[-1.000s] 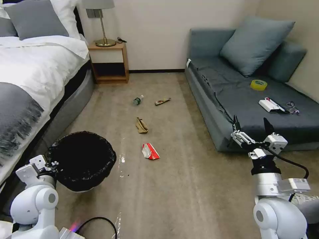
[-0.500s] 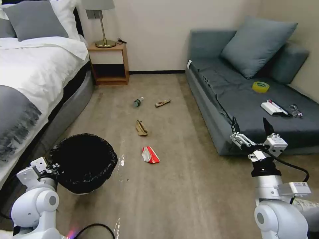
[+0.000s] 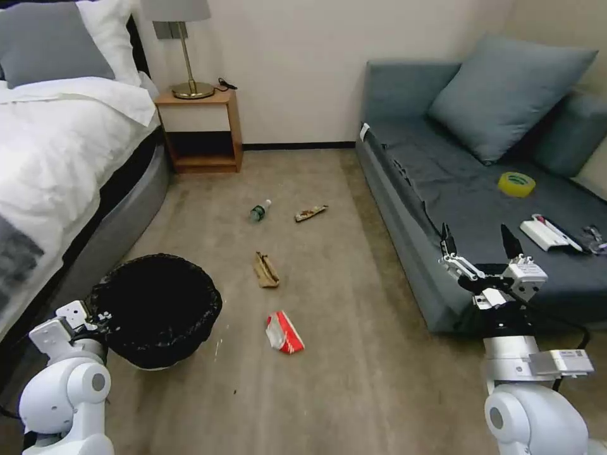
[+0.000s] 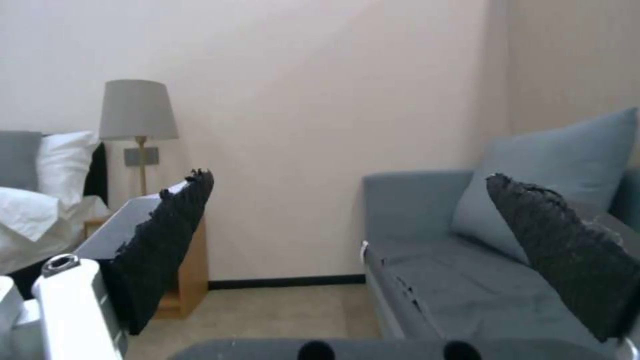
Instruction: Pick up the trash bin, then pick up the garbage on the floor and place it into the trash bin.
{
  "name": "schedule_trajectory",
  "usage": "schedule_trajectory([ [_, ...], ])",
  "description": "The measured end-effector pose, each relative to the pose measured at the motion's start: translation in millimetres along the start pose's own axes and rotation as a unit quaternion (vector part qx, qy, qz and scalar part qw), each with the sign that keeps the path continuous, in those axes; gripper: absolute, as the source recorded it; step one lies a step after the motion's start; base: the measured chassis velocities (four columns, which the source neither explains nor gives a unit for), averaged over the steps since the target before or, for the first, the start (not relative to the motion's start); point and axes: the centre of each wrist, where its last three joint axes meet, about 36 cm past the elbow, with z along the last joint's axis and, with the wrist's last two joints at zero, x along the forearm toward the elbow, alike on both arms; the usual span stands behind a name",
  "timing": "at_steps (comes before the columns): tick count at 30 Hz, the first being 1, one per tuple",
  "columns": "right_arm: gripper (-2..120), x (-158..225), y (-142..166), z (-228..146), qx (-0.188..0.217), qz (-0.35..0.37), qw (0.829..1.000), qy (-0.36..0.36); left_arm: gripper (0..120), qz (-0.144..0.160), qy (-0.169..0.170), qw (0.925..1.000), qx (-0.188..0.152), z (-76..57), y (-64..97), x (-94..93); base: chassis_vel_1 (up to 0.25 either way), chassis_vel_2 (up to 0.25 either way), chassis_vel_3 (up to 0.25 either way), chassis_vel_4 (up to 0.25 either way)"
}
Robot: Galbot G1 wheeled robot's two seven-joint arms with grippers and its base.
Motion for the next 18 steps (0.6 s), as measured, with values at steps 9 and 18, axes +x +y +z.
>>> schedule_trajectory([
  [9,100,-5,5,6,-0.004,-0.010,1.000,-0.004,3,-0.002,-0.001,1.0000,0.007,0.7,0.7,-0.3,-0.202,0.209,0.197,-0.192],
  [18,100,-17,40,8,-0.082,-0.050,0.991,0.093,3,0.009,-0.026,0.9996,0.003,-8.6,-1.0,22.5,-0.010,0.008,0.009,-0.017],
])
